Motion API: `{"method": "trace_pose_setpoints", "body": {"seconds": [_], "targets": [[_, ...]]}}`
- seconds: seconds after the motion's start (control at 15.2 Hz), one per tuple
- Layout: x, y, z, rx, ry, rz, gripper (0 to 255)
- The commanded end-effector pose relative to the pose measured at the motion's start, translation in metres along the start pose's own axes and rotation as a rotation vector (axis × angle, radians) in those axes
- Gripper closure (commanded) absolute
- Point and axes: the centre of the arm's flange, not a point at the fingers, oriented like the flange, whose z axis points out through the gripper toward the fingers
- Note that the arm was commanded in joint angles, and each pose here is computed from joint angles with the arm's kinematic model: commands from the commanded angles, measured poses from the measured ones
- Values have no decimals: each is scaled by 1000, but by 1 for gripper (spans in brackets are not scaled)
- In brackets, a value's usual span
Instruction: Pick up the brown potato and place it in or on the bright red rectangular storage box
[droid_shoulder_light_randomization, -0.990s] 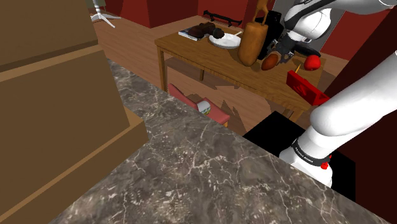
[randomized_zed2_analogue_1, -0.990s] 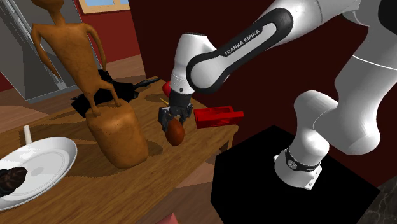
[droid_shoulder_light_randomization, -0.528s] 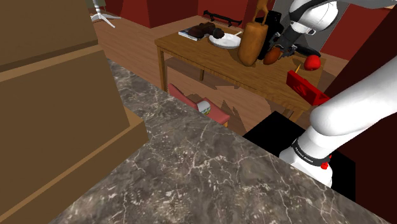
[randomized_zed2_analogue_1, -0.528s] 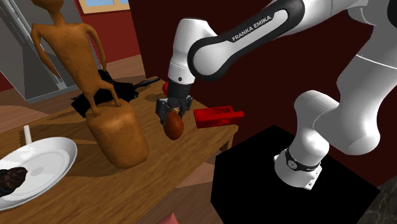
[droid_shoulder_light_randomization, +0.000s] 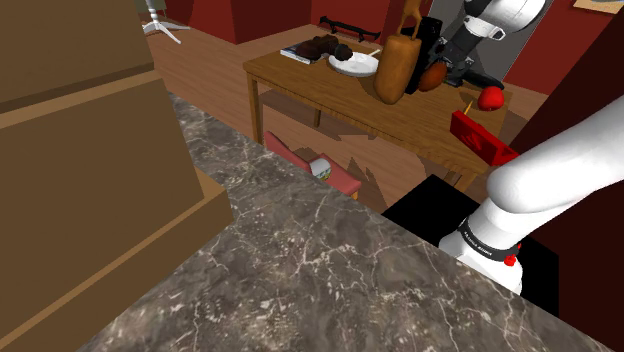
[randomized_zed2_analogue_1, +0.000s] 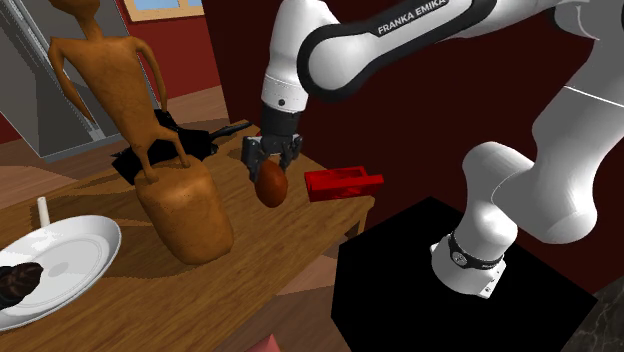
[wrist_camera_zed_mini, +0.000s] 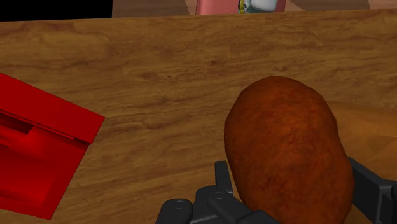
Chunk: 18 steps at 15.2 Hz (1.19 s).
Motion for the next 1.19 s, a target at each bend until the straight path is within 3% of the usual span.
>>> {"method": "trace_pose_setpoints", "body": {"seconds": [0.0, 0.2, 1.12], "targets": [[0, -3, -9, 0, 0, 0, 255], [1, -7, -21, 0, 0, 0, 255], [2, 166, -85, 0, 0, 0, 255]]}}
